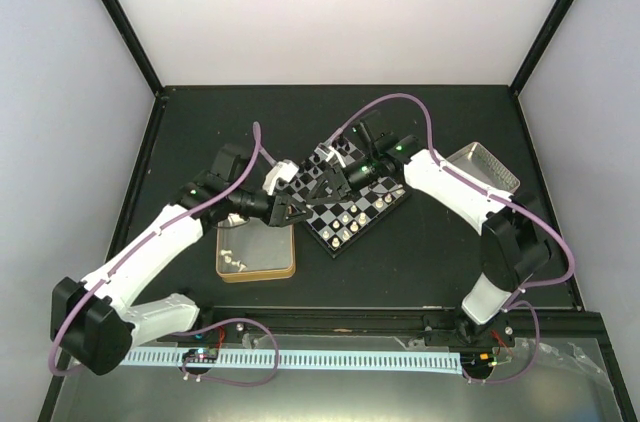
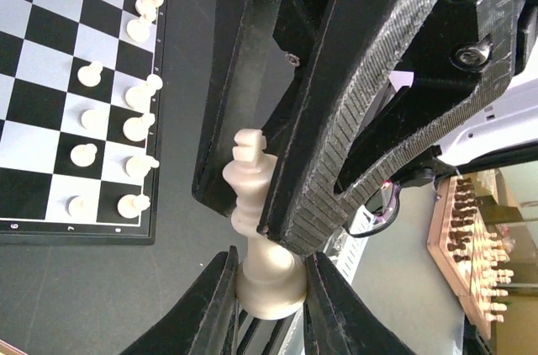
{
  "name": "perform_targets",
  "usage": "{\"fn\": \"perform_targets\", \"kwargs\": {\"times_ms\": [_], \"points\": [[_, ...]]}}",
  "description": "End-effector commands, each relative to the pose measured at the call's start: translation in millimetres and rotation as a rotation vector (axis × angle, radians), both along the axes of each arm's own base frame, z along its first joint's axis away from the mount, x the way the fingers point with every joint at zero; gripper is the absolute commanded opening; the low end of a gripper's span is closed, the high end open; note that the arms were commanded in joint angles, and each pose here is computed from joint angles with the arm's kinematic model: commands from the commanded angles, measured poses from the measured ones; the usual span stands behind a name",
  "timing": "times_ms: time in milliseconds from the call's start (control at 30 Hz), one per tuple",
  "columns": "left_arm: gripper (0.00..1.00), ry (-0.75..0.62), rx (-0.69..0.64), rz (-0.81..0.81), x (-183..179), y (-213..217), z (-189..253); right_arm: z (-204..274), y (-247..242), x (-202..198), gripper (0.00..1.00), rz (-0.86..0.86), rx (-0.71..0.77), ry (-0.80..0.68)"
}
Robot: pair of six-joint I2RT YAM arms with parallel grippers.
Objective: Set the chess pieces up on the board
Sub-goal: Place the chess piece on the chessboard.
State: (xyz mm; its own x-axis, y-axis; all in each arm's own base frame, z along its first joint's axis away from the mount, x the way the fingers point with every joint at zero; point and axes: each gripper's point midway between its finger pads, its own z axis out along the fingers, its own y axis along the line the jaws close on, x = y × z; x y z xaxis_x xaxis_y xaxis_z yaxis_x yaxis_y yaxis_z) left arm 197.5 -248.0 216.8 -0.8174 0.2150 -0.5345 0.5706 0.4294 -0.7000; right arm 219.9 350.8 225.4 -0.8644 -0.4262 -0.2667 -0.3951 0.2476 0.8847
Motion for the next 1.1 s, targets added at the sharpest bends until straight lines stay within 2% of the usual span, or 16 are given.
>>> {"fn": "perform_targets", "kwargs": {"times_ms": [0,67,133,267,367,400,467,500,533,633,767,900,1067], "points": [[0.05,-0.052,-0.038,-0.052,-2,-5,22,5,5,7,0.25,-0.002,0.015,-0.029],[0.06,-0.049,-0.035,-0.057,-3,-5,22,7,7,9,0.32,-0.005,0.026,-0.033],[0.06,-0.049,-0.030,-0.060,-3,-5,21,10,9,10,0.34,0.001,0.048,-0.032],[0.06,-0.053,-0.018,-0.057,-2,-4,22,12,12,9,0.16,0.022,0.075,-0.019],[0.10,-0.048,0.002,-0.041,2,-3,20,11,12,8,0.04,0.026,0.078,-0.020],[0.15,-0.045,0.012,-0.028,4,-3,20,11,12,9,0.02,0.018,0.071,-0.033],[0.31,-0.032,0.076,0.056,15,5,13,9,9,16,0.01,-0.022,0.040,-0.084],[0.46,-0.024,0.107,0.114,23,10,9,6,6,24,0.01,-0.067,0.004,-0.129],[0.54,-0.028,0.144,0.185,32,17,4,4,2,33,0.01,-0.123,-0.041,-0.184],[0.67,-0.071,0.219,0.394,54,41,-4,-4,-22,67,0.01,-0.330,-0.182,-0.383],[0.71,-0.089,0.282,0.612,68,75,-8,-17,-63,94,0.02,-0.554,-0.321,-0.579],[0.72,-0.126,0.342,0.792,73,109,-11,-26,-98,99,0.02,-0.691,-0.403,-0.702],[0.73,-0.209,0.313,0.853,79,121,-5,-48,-127,95,0.02,-0.770,-0.485,-0.774]]}}
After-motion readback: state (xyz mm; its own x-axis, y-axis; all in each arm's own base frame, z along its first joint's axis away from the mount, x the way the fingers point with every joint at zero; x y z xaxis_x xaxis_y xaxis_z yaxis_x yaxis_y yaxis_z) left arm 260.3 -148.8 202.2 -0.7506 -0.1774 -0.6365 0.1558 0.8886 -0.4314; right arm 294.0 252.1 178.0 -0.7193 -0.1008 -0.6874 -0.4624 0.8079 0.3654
